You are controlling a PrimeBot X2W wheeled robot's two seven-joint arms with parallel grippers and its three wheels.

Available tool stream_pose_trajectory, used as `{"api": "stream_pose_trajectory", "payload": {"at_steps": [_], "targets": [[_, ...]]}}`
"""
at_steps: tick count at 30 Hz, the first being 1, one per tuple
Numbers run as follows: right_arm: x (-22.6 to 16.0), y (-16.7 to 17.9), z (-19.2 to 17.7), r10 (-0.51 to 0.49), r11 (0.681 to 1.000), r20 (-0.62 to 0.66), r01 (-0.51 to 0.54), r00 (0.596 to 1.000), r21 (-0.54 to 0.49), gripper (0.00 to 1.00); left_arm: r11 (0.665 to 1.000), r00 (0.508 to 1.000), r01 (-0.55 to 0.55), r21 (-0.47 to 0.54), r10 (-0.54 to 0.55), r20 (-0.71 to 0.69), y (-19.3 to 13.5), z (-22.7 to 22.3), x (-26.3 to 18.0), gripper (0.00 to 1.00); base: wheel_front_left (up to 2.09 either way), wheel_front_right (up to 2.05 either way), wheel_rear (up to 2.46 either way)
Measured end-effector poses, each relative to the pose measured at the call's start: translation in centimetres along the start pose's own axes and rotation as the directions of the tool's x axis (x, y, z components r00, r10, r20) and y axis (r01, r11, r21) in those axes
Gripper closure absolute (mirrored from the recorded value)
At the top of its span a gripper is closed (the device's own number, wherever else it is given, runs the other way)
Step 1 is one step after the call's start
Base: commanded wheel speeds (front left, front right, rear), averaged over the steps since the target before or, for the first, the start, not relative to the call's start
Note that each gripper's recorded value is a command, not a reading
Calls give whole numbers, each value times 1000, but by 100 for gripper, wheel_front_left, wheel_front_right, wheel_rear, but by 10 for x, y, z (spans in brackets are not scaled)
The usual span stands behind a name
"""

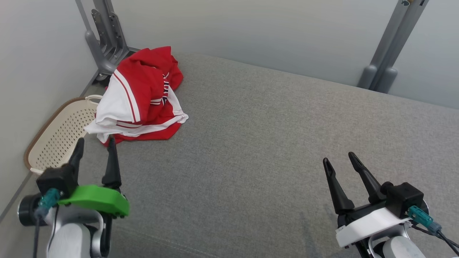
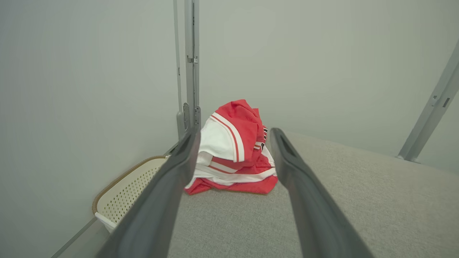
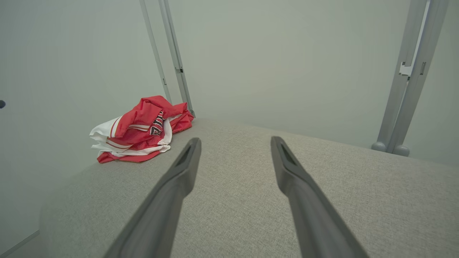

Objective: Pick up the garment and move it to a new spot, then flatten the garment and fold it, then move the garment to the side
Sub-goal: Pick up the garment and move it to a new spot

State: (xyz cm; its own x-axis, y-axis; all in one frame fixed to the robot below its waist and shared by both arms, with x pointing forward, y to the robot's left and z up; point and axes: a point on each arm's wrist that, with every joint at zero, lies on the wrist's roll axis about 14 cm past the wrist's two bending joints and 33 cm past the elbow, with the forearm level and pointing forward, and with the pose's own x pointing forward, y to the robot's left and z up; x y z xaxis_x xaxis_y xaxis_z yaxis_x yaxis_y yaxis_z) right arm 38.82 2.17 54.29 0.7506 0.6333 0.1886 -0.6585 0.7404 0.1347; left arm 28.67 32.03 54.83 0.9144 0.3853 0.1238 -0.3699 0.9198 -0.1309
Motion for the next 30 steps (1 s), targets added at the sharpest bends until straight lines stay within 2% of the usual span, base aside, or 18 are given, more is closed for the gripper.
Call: {"api": "stream_pose_trajectory", "payload": {"at_steps": [9,14,20,22,30], "targets": [[1,-13,-4,-19,1000,-6,19,1000,5,0,1000,983,-14,-28,9,-186,16,-4,54,0,0,0,0],[4,-24,-6,-32,999,-3,32,999,7,0,995,967,-12,-98,-13,-256,15,-8,87,0,0,0,0],[2,-50,-12,-83,997,-15,83,996,0,0,995,928,7,-95,-43,-371,9,-24,123,0,0,0,0],[1,-58,-14,-101,995,-18,101,995,2,0,992,905,-3,-126,-51,-421,5,-34,133,0,0,0,0],[-8,-87,-26,-168,986,-43,168,985,2,0,989,782,-48,-143,-52,-621,-6,-79,159,0,0,0,0]]}}
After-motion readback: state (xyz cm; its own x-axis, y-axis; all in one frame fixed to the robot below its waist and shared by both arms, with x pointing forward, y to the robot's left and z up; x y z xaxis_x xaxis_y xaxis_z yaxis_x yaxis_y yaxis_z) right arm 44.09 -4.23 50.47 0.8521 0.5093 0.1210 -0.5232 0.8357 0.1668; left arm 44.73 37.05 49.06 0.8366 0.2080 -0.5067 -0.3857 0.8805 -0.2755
